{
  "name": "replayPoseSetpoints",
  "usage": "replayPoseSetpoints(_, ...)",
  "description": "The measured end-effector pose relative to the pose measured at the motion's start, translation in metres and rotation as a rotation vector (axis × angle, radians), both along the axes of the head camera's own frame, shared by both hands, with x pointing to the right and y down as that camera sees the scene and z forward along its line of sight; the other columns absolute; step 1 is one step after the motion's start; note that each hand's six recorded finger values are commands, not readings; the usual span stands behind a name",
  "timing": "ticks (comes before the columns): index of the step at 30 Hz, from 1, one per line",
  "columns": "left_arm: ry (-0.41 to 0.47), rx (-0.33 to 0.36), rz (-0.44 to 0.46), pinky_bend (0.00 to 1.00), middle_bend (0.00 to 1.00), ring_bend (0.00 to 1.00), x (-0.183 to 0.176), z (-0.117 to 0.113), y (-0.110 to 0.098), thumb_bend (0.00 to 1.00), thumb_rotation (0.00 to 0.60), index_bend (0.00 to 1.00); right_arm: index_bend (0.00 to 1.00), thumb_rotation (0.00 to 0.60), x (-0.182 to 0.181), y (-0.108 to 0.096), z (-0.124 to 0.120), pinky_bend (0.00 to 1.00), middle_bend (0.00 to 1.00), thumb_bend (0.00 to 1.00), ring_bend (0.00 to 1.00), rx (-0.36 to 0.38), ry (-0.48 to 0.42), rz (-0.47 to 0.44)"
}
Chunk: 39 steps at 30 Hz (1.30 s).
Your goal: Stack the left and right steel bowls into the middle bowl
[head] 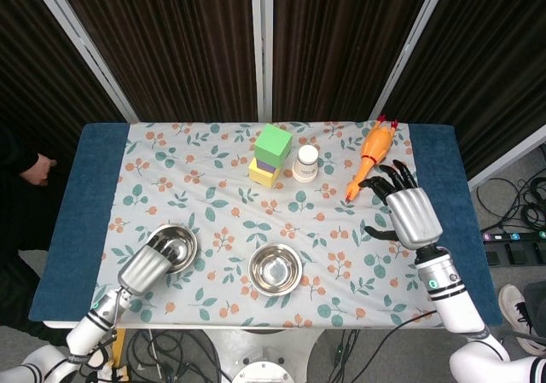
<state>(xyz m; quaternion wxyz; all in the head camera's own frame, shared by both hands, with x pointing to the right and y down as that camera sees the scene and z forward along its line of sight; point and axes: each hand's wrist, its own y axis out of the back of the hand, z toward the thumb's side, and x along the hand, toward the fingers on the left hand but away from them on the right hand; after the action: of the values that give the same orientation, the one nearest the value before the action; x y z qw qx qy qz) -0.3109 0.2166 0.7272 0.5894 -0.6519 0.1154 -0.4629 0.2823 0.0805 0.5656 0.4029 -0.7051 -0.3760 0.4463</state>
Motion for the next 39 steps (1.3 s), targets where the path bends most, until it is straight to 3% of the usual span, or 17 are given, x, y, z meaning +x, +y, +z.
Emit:
replayPoseSetpoints(11, 0.031, 0.018, 0.019, 0.38, 0.7, 0.42, 0.004, 0.0, 0.003, 0.35, 0.6, 0.71, 0.26, 0.6, 0.008, 0.001, 0.003, 0.0, 0.31, 0.0, 0.1, -0.014, 0.008, 0.017)
replayPoseSetpoints(20, 0.115, 0.046, 0.029, 0.38, 0.71, 0.42, 0.02, -0.016, -0.002, 0.35, 0.6, 0.71, 0.25, 0.6, 0.012, -0.003, -0.005, 0.0, 0.31, 0.0, 0.1, 0.013, -0.012, 0.036)
replayPoseSetpoints(31, 0.27, 0.038, 0.217, 0.38, 0.71, 0.42, 0.099, -0.052, 0.01, 0.35, 0.6, 0.71, 0.25, 0.6, 0.026, -0.017, -0.032, 0.0, 0.31, 0.0, 0.1, 0.107, -0.072, 0.101)
replayPoseSetpoints(39, 0.312, 0.038, 0.357, 0.38, 0.71, 0.42, 0.163, -0.053, 0.01, 0.35, 0.6, 0.71, 0.25, 0.6, 0.039, -0.019, -0.045, 0.0, 0.31, 0.0, 0.1, 0.131, -0.101, 0.135)
